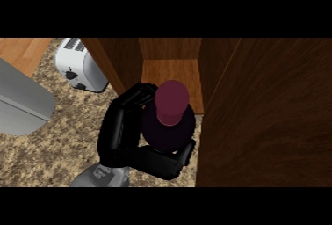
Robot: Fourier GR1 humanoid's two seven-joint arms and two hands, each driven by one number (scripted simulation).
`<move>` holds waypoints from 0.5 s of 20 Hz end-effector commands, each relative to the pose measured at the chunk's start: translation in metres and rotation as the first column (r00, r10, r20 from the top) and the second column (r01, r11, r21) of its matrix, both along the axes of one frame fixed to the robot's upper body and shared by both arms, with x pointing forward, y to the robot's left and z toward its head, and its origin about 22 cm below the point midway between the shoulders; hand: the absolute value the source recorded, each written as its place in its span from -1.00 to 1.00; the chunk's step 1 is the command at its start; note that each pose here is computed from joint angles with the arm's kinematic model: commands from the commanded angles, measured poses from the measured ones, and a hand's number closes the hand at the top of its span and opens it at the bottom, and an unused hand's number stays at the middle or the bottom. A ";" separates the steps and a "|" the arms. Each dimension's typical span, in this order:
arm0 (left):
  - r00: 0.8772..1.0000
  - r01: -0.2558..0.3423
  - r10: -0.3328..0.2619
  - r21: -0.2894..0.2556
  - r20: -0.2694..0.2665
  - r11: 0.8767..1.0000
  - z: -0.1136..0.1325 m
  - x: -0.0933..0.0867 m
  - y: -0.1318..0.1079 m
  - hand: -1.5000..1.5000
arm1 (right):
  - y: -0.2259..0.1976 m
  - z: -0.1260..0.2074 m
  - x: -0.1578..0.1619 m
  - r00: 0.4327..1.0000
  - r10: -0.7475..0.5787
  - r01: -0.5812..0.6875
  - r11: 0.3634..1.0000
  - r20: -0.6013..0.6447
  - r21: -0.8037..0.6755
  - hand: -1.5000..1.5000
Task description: Pick up the wine, place it into the cabinet and close the cabinet
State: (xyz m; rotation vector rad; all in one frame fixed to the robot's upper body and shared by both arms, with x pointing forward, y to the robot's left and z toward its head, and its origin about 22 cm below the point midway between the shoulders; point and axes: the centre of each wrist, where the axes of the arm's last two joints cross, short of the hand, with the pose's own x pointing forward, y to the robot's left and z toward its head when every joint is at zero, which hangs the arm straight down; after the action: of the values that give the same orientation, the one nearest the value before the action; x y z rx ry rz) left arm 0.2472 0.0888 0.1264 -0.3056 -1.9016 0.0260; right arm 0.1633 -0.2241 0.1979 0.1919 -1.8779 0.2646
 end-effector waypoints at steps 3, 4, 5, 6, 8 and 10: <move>1.000 -0.029 0.029 0.021 0.011 0.999 0.000 0.019 -0.020 1.00 | 0.001 0.018 -0.032 0.998 0.044 -0.045 0.999 0.048 0.019 -1.00; 0.999 -0.045 0.045 0.019 0.014 0.999 0.006 0.019 -0.020 1.00 | -0.010 0.017 -0.035 0.997 0.053 -0.055 0.998 0.050 0.027 -1.00; 0.999 -0.047 0.047 0.000 -0.005 0.999 0.020 0.036 -0.019 1.00 | 0.000 0.010 -0.030 0.997 0.052 -0.054 0.998 0.062 0.031 -1.00; 0.999 -0.043 0.043 0.025 -0.016 0.999 -0.007 0.010 -0.034 1.00 | -0.008 0.007 -0.028 0.999 0.036 -0.037 0.999 0.037 0.018 -1.00; 0.998 -0.061 0.061 0.031 0.016 0.998 0.005 0.016 -0.016 1.00 | -0.010 0.009 -0.023 0.998 0.048 -0.049 0.999 0.050 0.006 -1.00; 0.995 -0.094 0.092 0.056 0.029 0.994 -0.007 0.020 -0.038 1.00 | -0.006 0.014 -0.034 0.997 0.068 -0.068 0.998 0.027 0.004 -1.00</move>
State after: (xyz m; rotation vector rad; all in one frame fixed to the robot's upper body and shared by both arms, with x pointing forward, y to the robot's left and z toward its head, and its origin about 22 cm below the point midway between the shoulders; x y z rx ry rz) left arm 0.2707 0.0625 0.1260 -0.2228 -1.9172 0.0331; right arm 0.1619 -0.2274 0.1973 0.1768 -1.8716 0.2918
